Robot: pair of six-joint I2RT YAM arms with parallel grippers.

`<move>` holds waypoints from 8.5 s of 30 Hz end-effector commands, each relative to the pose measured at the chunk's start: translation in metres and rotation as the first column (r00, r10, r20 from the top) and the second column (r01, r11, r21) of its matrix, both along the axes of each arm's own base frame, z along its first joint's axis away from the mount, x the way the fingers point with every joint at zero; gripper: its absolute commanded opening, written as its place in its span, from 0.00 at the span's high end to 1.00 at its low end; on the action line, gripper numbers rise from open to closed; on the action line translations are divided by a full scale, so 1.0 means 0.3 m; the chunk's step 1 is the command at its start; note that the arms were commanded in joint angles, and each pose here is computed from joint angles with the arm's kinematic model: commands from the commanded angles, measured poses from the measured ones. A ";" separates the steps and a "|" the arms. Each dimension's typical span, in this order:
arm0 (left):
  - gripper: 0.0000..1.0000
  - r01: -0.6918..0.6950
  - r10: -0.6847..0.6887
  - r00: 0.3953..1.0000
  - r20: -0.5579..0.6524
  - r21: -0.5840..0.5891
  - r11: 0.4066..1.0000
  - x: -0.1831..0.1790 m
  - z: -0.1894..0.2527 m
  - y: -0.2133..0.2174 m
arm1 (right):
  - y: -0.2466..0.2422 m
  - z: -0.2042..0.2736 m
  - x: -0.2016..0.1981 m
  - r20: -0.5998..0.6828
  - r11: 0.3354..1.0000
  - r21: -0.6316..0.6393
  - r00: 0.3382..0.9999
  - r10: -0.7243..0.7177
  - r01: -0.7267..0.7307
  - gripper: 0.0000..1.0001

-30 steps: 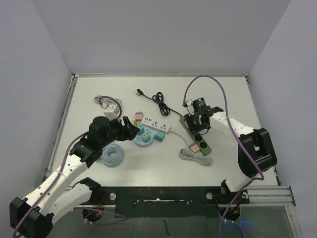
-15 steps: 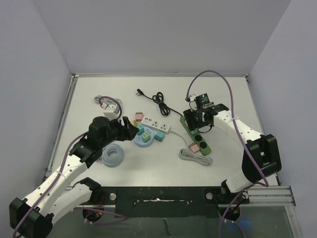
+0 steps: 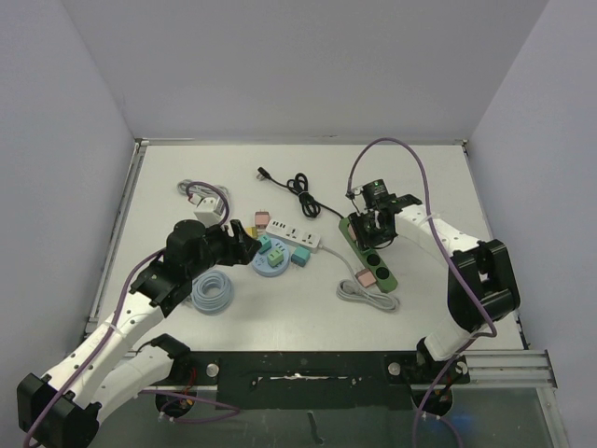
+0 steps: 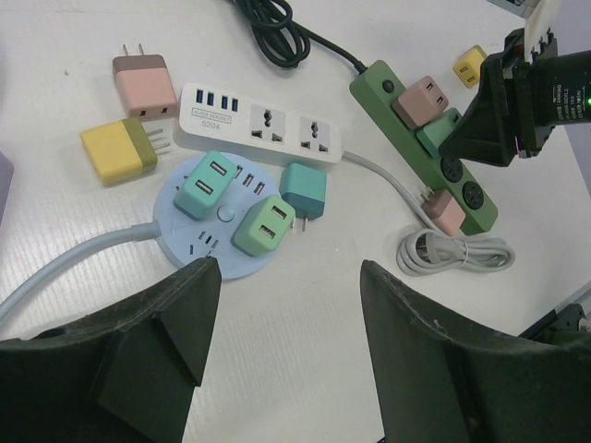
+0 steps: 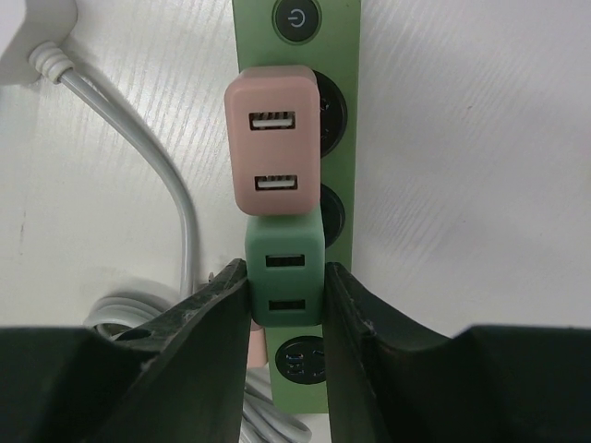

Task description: Insert the plug

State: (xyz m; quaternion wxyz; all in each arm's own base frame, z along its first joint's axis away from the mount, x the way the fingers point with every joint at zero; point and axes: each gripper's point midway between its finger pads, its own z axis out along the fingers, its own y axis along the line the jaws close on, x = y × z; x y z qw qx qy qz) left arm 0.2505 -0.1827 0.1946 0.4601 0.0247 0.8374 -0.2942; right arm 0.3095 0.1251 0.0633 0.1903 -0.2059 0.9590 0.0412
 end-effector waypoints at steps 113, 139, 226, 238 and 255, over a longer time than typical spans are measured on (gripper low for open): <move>0.36 -0.258 0.230 0.945 -0.233 -0.098 0.961 0.053 -0.060 0.014 | -0.315 0.135 0.282 0.277 0.812 0.222 0.764 -0.583 0.539 0.58; 0.36 0.238 -0.417 0.897 -0.145 -0.638 0.733 -0.124 0.245 -0.305 | 0.516 0.577 -0.197 0.752 0.588 0.208 0.512 0.415 -0.782 0.58; 0.83 0.503 -0.341 0.863 0.372 -0.683 0.529 -0.241 0.628 -0.215 | 0.705 1.056 -0.548 0.579 -0.110 0.813 0.815 0.042 -0.572 0.65; 0.83 0.501 -0.322 0.865 0.384 -0.678 0.538 -0.237 0.619 -0.208 | 0.723 1.024 -0.507 0.529 -0.066 0.848 0.847 0.041 -0.526 0.87; 0.37 -0.110 0.138 0.979 0.150 -0.184 0.977 -0.012 0.245 0.072 | 0.205 0.569 -0.149 0.402 0.855 0.406 0.903 0.149 -0.322 1.00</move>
